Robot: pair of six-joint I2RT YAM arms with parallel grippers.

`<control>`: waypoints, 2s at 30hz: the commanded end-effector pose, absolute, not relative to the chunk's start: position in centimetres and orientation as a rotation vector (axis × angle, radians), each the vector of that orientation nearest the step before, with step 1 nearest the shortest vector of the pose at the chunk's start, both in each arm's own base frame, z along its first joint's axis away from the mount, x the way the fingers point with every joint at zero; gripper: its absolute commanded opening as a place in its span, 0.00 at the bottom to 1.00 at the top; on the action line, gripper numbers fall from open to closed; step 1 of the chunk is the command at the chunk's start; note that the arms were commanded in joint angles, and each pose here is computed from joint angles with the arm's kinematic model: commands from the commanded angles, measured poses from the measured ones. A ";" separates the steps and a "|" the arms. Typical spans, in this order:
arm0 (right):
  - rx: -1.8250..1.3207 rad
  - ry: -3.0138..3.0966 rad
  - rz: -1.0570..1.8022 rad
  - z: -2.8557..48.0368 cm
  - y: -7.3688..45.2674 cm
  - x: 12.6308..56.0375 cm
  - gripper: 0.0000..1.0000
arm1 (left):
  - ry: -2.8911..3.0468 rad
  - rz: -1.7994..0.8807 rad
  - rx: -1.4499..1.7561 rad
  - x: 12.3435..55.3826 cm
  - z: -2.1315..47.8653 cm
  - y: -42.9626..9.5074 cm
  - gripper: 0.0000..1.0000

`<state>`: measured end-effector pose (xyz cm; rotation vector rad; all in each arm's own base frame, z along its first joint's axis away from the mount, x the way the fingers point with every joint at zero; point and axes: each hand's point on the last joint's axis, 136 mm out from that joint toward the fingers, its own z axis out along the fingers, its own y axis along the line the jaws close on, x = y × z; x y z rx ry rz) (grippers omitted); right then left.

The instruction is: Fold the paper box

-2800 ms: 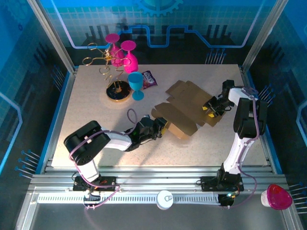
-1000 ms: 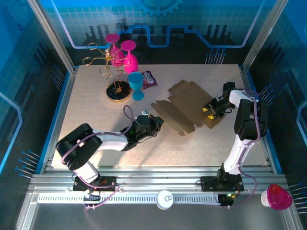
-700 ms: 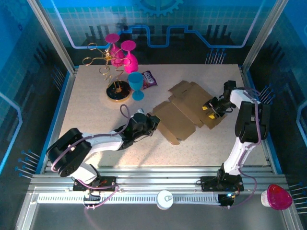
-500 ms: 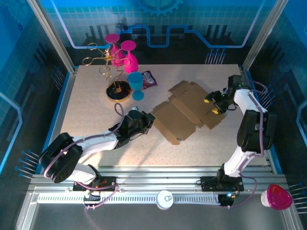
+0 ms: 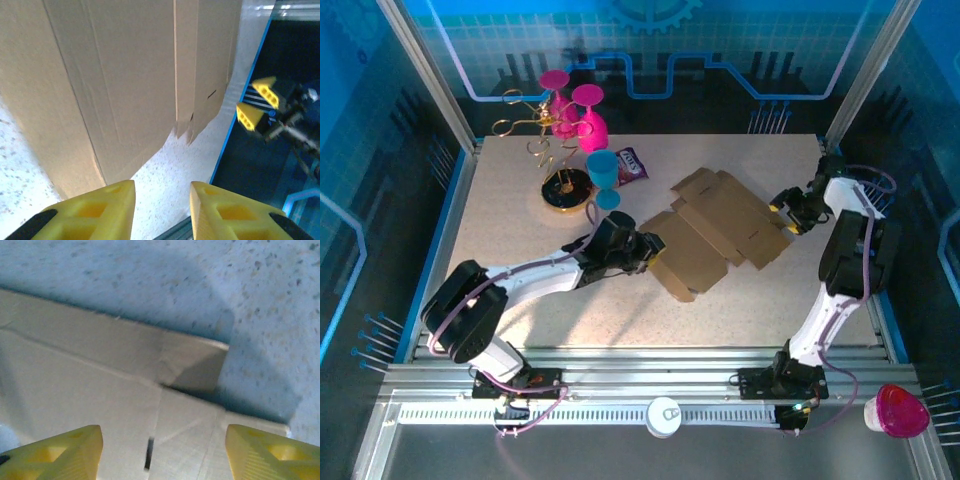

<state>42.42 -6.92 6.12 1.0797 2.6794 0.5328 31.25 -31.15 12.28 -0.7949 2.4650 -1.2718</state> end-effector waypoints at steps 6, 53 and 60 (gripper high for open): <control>0.978 2.907 0.594 3.3 -1.2 40.4 0.68 | 2.545 -1.250 -0.771 30.8 11.7 -30.9 0.39; 0.348 2.932 0.971 5.0 9.5 40.7 0.66 | 2.772 -0.649 -0.930 27.7 0.6 -15.4 0.38; 0.379 2.794 1.132 9.0 9.4 40.9 0.64 | 2.791 -0.644 -0.900 28.2 0.7 -15.7 0.37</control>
